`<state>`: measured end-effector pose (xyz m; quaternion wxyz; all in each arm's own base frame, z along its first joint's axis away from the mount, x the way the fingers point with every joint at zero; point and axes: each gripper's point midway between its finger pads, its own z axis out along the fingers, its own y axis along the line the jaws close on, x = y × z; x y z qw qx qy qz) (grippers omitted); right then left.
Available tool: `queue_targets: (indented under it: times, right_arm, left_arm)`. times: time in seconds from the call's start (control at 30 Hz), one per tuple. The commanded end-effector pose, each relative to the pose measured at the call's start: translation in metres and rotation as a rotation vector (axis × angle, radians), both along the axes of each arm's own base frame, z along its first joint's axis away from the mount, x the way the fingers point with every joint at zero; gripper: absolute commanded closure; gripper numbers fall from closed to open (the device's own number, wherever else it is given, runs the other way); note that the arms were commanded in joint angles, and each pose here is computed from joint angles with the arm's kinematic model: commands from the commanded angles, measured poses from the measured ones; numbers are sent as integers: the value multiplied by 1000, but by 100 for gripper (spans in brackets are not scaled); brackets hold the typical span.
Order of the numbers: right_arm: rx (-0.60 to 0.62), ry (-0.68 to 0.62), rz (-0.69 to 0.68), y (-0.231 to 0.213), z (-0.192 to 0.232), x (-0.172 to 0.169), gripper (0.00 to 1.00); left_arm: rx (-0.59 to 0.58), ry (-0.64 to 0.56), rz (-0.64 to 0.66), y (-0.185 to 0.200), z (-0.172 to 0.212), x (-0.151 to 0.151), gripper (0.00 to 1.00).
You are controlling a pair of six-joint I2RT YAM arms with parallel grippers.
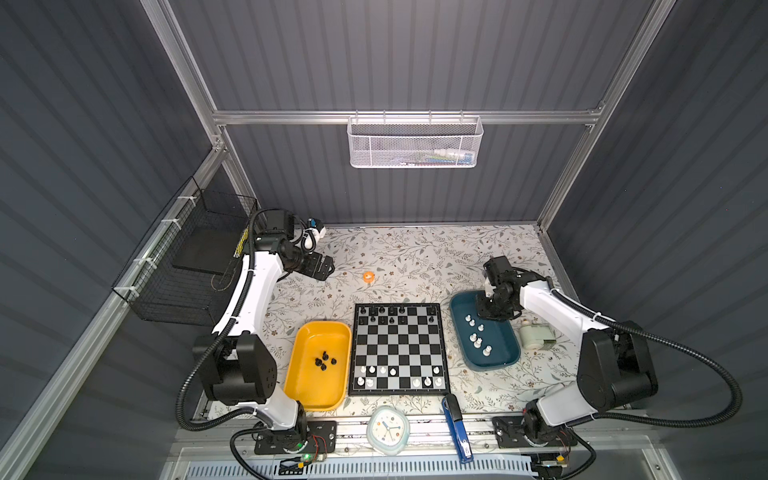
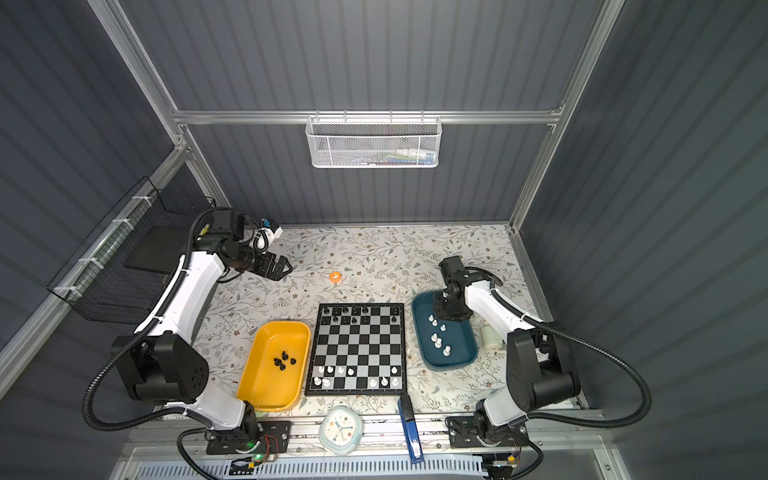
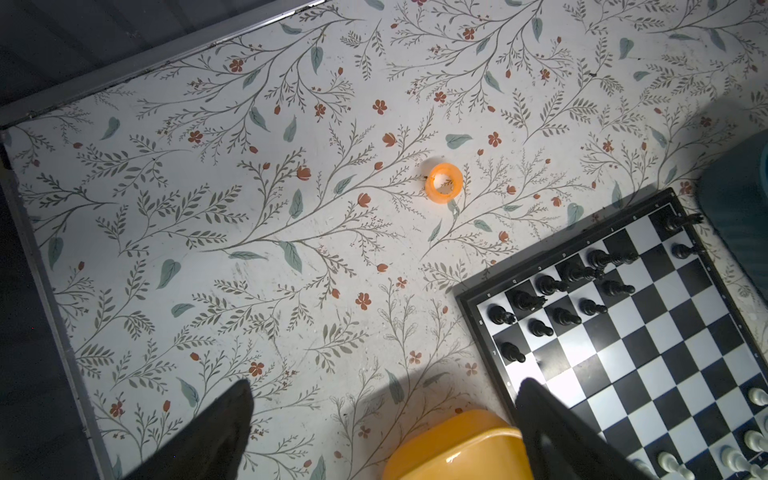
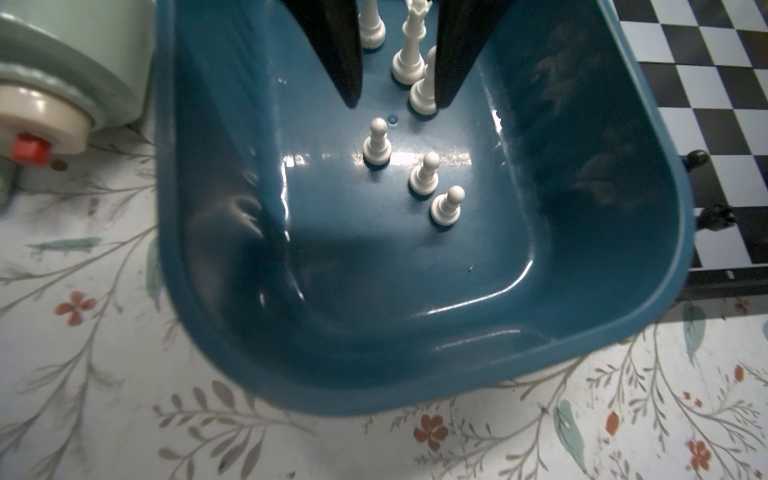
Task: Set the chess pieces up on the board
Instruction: 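Lower the open right gripper onto a white pawn in the teal tray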
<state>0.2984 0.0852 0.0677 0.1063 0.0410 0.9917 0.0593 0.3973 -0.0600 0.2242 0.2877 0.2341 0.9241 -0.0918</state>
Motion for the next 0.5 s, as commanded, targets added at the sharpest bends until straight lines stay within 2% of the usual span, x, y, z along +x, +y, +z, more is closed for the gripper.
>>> queue_targets:
  times: [0.0, 0.13, 0.47]
  right_arm:
    - [37, 32, -28, 1, -10, -5, 69]
    - [46, 47, -31, 1, -16, -7, 70]
    - [-25, 73, -20, -10, -25, -10, 72]
  left_arm:
    - [-31, 27, -12, -6, 2, -2, 1]
    - [-26, 26, -15, -6, 3, -2, 1]
    - [-36, 40, -23, -8, 0, -5, 0]
